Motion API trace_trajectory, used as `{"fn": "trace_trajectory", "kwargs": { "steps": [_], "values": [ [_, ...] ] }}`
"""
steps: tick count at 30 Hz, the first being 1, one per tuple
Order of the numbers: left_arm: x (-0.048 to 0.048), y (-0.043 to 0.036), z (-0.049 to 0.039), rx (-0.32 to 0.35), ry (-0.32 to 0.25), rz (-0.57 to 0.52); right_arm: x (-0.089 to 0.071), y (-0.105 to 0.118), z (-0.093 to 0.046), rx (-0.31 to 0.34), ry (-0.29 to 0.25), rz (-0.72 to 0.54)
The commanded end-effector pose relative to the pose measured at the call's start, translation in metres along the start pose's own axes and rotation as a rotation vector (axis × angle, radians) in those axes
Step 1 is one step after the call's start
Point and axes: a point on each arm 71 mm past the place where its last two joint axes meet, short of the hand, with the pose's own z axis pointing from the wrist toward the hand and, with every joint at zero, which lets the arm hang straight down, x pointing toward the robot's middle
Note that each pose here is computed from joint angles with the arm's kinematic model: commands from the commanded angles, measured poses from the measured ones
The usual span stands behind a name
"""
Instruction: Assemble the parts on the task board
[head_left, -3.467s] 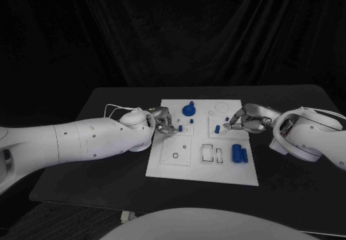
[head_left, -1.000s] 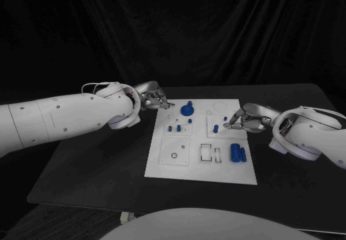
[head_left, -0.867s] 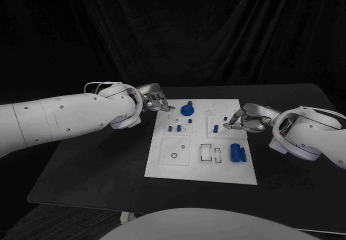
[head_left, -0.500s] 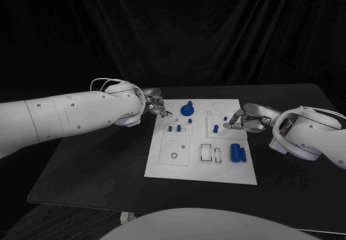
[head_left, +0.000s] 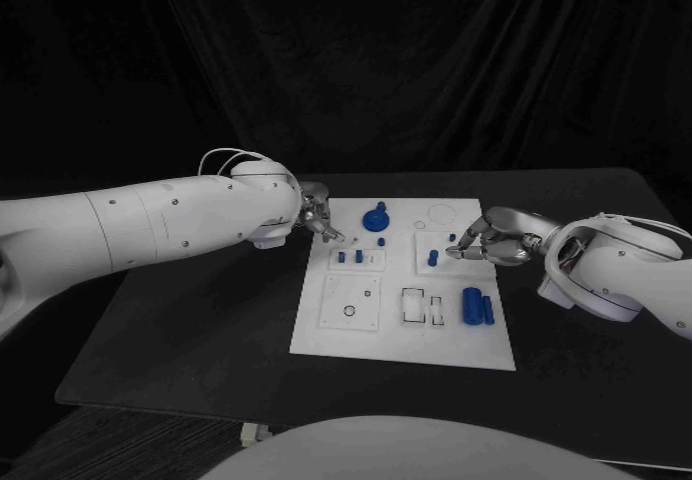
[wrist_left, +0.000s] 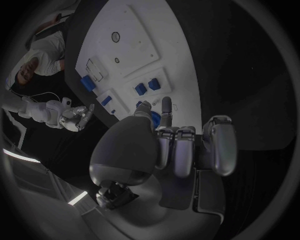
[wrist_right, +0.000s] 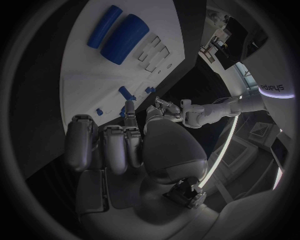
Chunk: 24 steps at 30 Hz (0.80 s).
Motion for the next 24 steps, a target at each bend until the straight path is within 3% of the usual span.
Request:
{"fn": "trace_trajectory", "kwargs": {
  "steps": [1, 24],
  "values": [
    [0.0040, -0.0035, 0.0025, 0.017, 0.053, 0.002, 0.001, 0.000, 0.000, 0.004, 0.005, 0.000],
    [0.0172, -0.0076, 0.0122, 0.025, 0.073, -0.012, 0.001, -0.001, 0.000, 0.006, 0.007, 0.000]
  ]
}}
